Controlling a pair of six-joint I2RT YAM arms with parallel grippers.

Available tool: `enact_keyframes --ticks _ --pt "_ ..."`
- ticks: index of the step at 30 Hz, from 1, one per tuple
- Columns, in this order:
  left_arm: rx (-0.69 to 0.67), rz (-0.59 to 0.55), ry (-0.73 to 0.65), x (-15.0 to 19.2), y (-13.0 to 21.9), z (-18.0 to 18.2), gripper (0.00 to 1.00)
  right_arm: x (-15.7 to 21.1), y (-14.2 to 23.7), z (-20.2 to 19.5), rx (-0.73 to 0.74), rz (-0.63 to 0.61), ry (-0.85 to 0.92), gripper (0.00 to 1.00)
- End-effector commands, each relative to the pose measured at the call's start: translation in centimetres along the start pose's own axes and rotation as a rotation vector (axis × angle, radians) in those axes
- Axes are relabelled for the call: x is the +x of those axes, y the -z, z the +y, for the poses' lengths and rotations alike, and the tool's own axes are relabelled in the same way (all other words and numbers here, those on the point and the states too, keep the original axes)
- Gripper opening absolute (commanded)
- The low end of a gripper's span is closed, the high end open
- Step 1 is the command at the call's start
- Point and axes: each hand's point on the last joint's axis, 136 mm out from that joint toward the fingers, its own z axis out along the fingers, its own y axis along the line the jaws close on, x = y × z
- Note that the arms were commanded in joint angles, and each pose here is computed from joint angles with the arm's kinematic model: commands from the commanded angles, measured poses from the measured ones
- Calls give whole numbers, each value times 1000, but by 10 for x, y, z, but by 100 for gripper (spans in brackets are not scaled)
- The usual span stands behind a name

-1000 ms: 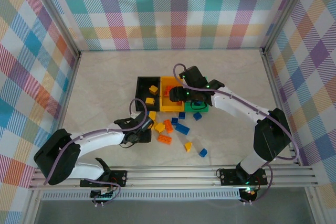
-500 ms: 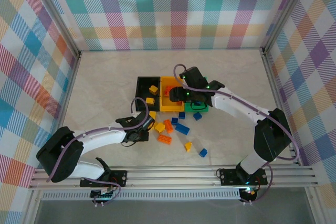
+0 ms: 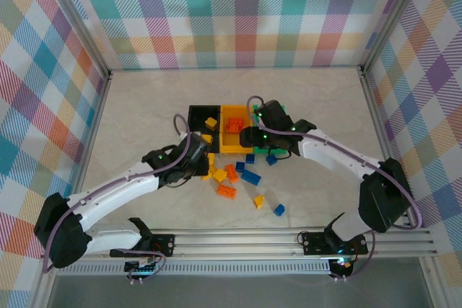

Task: Sort the legos into containers by color

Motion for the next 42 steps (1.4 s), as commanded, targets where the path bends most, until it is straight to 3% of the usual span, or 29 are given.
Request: enact_keyframes --ticks 1,6,14,16,19,23,27,31,32,37,42 --pt "57 -10 -57 -29 -9 -37 8 5 13 -13 17 -32 -51 69" --pt "68 -33 -111 -74 -43 -81 8 29 24 -34 58 -17 -88 70" --pt "16 -9 -99 -107 -102 -98 7 55 45 -49 60 -20 -115 72" --pt "8 0 -99 -109 -110 -100 14 62 48 -52 59 -12 -122 73" --pt "15 2 -95 -112 -112 -104 34 75 48 -57 61 18 -134 75" --pt "67 -32 -84 -125 -92 -116 56 94 44 -61 55 74 -148 75" --pt "159 -92 -85 -136 -50 -134 76 120 40 -64 44 175 -170 75" --pt "264 -122 -108 -123 -5 -151 88 157 38 -65 37 313 -197 73" --pt "279 -122 -111 -117 2 -151 100 166 38 -66 45 349 -198 73" --pt "291 -105 -125 -76 25 -135 100 206 46 -66 101 495 -175 73" --pt "259 -79 -85 -46 29 -103 100 224 52 -70 166 547 -199 71"
